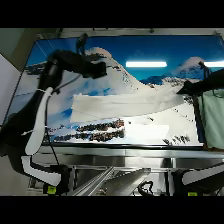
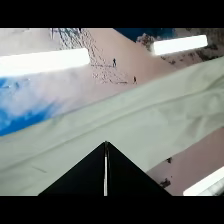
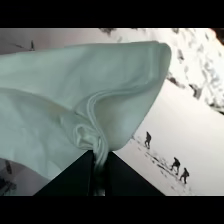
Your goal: Fold the shirts.
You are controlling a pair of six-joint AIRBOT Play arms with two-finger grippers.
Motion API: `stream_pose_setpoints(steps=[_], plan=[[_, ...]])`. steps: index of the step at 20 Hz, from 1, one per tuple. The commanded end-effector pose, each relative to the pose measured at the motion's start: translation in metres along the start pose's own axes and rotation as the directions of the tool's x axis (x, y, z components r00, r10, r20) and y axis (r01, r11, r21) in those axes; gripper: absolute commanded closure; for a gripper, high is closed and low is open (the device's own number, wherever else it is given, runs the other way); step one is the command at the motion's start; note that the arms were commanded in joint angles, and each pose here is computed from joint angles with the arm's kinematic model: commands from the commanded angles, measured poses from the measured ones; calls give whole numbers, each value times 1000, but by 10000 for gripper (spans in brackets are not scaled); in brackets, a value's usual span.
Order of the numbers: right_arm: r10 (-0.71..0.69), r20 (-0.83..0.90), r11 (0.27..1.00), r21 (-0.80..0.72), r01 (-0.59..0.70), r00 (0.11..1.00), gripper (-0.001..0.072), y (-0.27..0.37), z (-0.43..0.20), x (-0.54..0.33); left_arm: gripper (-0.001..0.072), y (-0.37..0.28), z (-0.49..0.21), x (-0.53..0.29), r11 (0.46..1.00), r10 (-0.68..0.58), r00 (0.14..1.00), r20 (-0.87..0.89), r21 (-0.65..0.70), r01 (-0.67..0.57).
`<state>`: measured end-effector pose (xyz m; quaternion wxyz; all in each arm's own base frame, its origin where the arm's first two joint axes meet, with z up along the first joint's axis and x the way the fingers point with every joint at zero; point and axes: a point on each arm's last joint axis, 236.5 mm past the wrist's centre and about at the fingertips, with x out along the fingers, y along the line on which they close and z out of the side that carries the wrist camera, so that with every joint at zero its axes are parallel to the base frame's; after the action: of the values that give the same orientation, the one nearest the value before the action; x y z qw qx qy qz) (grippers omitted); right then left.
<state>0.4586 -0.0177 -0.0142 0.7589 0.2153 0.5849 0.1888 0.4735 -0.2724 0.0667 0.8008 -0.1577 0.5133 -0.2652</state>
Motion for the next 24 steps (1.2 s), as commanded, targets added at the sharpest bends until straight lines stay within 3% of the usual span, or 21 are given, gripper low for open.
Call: stream_pose_setpoints(steps=[1,6,15,20,24], plan=[[19,72,994,-109,-11,997,691,57,10,-67,694,-21,-70,87,1000,-6,990,-140,27,10],[8,195,979,-203,33,981,691,122,2,-143,694,-54,-150,175,998,-3,942,-335,57,23],[46,109,970,-241,-19,993,691,166,-33,-148,694,-137,-148,224,985,-151,938,-312,27,168],[49,110,978,-205,-26,993,691,170,-32,-146,694,-143,-131,151,977,-160,911,-379,71,201],[87,93,969,-239,-63,992,691,210,-32,-124,694,-124,-48,8,971,-139,961,-241,159,180]])
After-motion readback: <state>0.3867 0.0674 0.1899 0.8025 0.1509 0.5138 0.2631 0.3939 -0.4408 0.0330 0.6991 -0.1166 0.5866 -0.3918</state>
